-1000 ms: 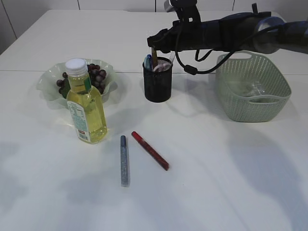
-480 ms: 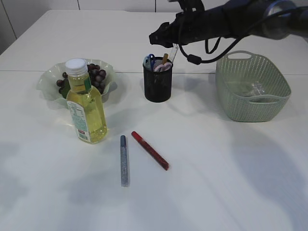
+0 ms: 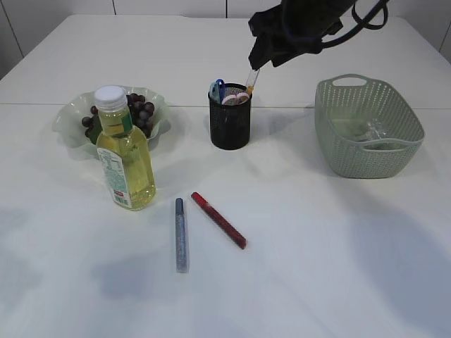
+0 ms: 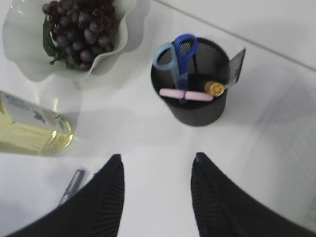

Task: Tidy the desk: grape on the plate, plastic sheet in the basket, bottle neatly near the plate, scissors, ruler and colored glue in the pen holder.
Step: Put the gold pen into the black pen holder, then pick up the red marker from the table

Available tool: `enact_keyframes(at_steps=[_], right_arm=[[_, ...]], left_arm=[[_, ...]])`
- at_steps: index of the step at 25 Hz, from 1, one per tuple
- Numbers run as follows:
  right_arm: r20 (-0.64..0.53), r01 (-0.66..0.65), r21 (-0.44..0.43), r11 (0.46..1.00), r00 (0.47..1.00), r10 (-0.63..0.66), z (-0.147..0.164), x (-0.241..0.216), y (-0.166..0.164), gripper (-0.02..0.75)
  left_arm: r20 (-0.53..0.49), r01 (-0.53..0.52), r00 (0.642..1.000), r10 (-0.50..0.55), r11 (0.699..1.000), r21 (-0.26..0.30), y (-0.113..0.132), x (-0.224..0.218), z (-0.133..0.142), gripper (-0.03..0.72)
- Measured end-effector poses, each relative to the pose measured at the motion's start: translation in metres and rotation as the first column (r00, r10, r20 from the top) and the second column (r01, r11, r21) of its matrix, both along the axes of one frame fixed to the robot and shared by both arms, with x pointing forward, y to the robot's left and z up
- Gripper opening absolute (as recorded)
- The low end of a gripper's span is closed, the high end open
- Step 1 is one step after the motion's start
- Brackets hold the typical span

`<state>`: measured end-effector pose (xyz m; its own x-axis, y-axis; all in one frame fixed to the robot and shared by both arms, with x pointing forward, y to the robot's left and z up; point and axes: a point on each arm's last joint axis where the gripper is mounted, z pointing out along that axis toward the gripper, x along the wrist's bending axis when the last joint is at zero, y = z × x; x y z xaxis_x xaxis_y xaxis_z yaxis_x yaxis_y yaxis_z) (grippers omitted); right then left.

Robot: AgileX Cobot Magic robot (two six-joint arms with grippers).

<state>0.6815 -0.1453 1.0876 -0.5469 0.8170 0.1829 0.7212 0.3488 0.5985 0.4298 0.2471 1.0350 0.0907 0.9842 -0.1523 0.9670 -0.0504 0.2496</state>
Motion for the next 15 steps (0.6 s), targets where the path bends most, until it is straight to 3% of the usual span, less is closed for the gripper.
enact_keyframes(at_steps=[3,7,15], right_arm=[[-0.102,-0.037,-0.090,0.995,0.994,0.028,-0.003,-0.020,0.022,0.358],[-0.139,-0.076,-0.248,0.966,0.989,0.043,-0.010,-0.042,0.053,0.354],[-0.153,-0.073,-0.280,0.957,0.988,0.031,-0.015,-0.061,0.087,0.354]], left_arm=[[0.000,0.000,1.000,0.000,1.000,0.000,0.000,0.000,0.000,0.308],[-0.002,0.000,1.000,0.000,1.000,0.000,0.000,0.000,0.000,0.308],[-0.002,0.000,1.000,0.000,1.000,0.000,0.000,0.000,0.000,0.308]])
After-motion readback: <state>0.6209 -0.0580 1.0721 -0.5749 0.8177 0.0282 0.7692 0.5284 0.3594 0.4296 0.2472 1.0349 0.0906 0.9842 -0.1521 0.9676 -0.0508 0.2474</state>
